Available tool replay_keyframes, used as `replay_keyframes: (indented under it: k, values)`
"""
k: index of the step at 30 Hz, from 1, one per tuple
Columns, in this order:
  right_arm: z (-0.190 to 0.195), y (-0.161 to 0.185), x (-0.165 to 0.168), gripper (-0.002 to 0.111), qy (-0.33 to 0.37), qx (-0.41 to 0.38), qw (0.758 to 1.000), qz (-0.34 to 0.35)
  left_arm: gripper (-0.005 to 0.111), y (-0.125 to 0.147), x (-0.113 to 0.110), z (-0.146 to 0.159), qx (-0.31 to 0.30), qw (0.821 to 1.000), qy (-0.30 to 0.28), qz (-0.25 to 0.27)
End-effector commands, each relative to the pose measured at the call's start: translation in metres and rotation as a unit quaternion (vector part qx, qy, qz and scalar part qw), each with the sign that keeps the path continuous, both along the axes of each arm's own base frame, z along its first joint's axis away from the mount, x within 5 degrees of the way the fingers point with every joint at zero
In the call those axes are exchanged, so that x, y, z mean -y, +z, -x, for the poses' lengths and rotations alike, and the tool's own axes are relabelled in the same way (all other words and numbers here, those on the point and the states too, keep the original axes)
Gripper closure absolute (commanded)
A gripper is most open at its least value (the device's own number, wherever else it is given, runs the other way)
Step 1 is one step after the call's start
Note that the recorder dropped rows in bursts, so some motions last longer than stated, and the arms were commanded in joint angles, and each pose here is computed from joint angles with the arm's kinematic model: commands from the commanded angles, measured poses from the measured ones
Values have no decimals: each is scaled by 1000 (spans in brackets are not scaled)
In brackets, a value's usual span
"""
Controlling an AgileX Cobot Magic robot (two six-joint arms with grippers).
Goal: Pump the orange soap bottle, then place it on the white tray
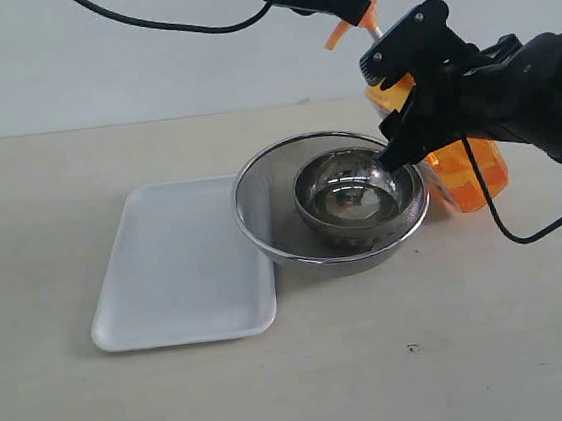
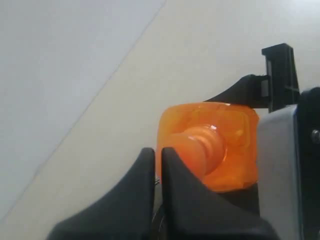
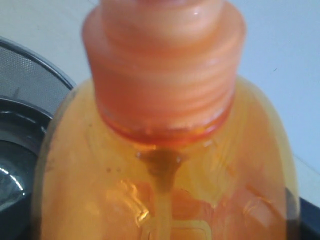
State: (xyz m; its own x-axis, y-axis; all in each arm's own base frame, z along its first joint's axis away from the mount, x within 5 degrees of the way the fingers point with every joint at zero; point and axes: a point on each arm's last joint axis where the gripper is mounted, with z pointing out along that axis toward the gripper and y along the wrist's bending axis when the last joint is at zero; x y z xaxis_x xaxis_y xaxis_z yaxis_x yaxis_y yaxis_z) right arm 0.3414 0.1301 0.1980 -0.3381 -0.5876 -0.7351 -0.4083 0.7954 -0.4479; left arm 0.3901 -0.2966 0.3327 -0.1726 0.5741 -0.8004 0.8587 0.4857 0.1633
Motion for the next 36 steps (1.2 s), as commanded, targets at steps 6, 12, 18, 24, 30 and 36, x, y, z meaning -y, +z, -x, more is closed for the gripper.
replay_keyframes:
  k: [6, 12, 18, 24, 30, 36]
  values:
    - [6, -13, -5, 108, 13, -55, 998, -26, 102, 3, 5, 3, 2, 1000, -16, 25]
    - [7, -13, -5, 108, 13, -56, 998, -26, 102, 3, 5, 2, 4, 1000, -15, 24]
    - [7, -13, -5, 108, 13, -56, 998, -26, 102, -5, 6, 1, -10, 1000, -20, 14]
    - [7, -13, -5, 108, 13, -56, 998, -26, 102, -25, 11, -2, -36, 999, -26, 1]
    - [7, -13, -5, 108, 13, -56, 998, -26, 102, -28, 18, 2, -39, 999, -34, -1]
    - [7, -13, -5, 108, 13, -56, 998, -26, 102, -32, 24, 6, -46, 998, -43, -6]
